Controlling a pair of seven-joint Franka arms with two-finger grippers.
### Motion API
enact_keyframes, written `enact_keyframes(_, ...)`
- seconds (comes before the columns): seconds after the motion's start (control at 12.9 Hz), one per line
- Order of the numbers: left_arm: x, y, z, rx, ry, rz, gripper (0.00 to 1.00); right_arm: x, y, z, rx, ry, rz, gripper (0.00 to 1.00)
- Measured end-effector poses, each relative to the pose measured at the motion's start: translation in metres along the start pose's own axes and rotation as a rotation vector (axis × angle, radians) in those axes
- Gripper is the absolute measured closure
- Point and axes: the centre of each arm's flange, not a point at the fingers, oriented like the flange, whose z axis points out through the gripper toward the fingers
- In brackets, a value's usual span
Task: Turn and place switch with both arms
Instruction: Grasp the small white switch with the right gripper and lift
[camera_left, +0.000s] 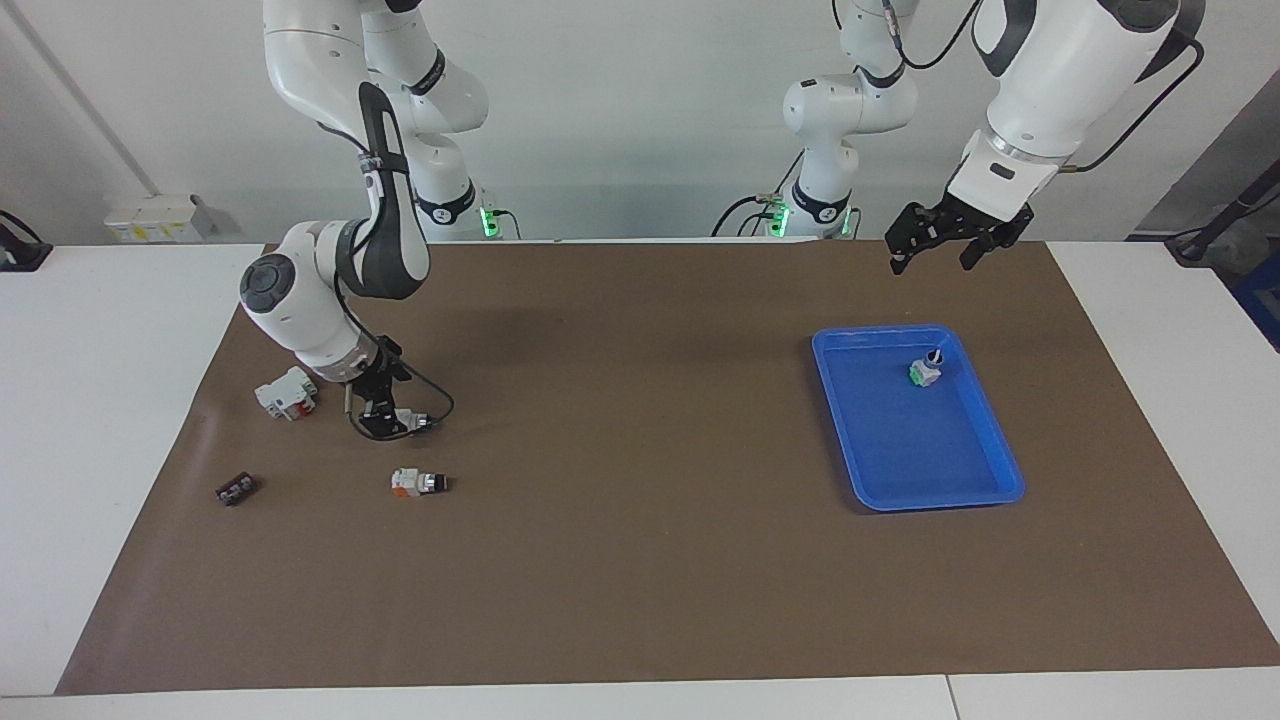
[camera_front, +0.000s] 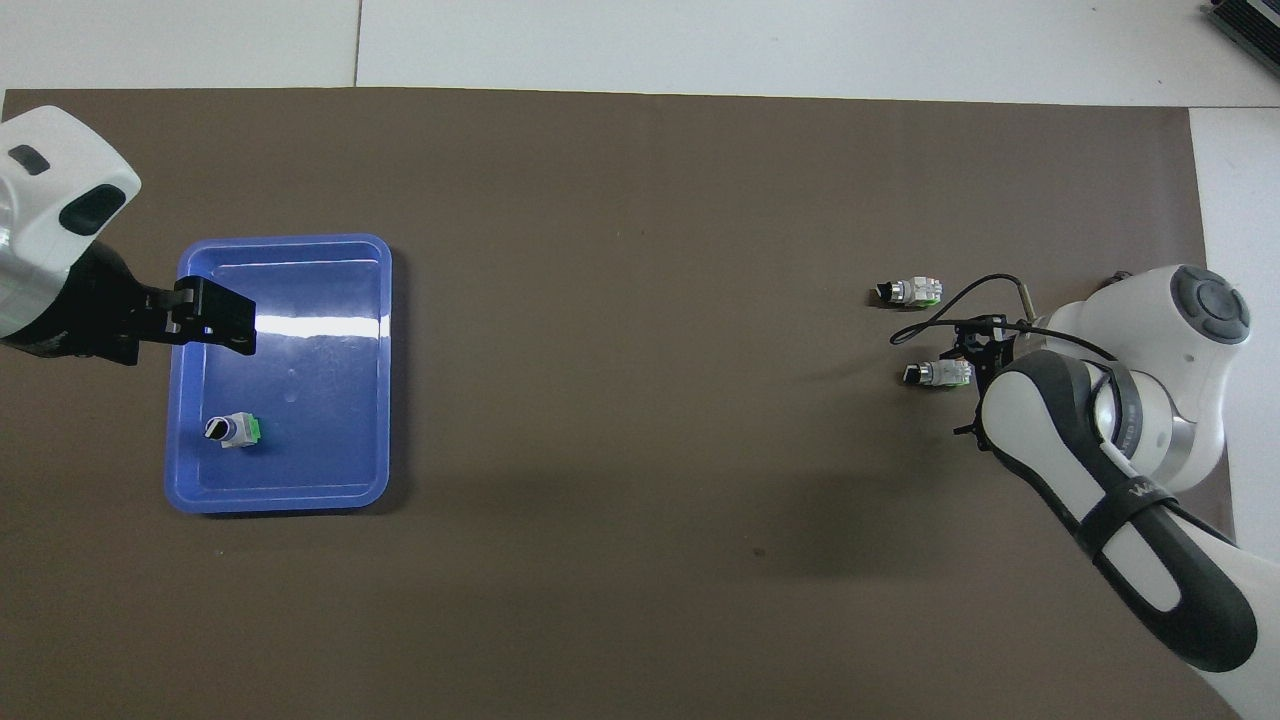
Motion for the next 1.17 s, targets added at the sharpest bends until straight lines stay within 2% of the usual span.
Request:
enact_keyframes(0.31,0.000,0.000,0.000,0.000,0.000,0.000,0.00,0.001,0.002,0.005,0.019,0.007,0.002,0.01)
enact_keyframes(0.39,0.000,0.000,0.000,0.000,0.000,0.000,0.00,0.001,0.002,0.006,0.018,0.007,0.000,0.07)
enact_keyframes(0.7,0.000,0.000,0.000,0.000,0.000,0.000,0.00,0.001,0.004,0.008,0.013,0.006,-0.008,0.57)
enact_keyframes(0.78,0.000,0.000,0.000,0.000,0.000,0.000,0.00,0.000,0.004,0.008,0.012,0.006,-0.009,0.67)
enact_keyframes(1.01,0.000,0.000,0.000,0.000,0.000,0.000,0.00,-0.017,-0.001,-0.011,-0.043,-0.026,-0.038,0.67)
enact_keyframes(1.17,0.000,0.000,0.000,0.000,0.000,0.000,0.00,-0.050,-0.008,-0.056,-0.055,-0.134,-0.049,0.67)
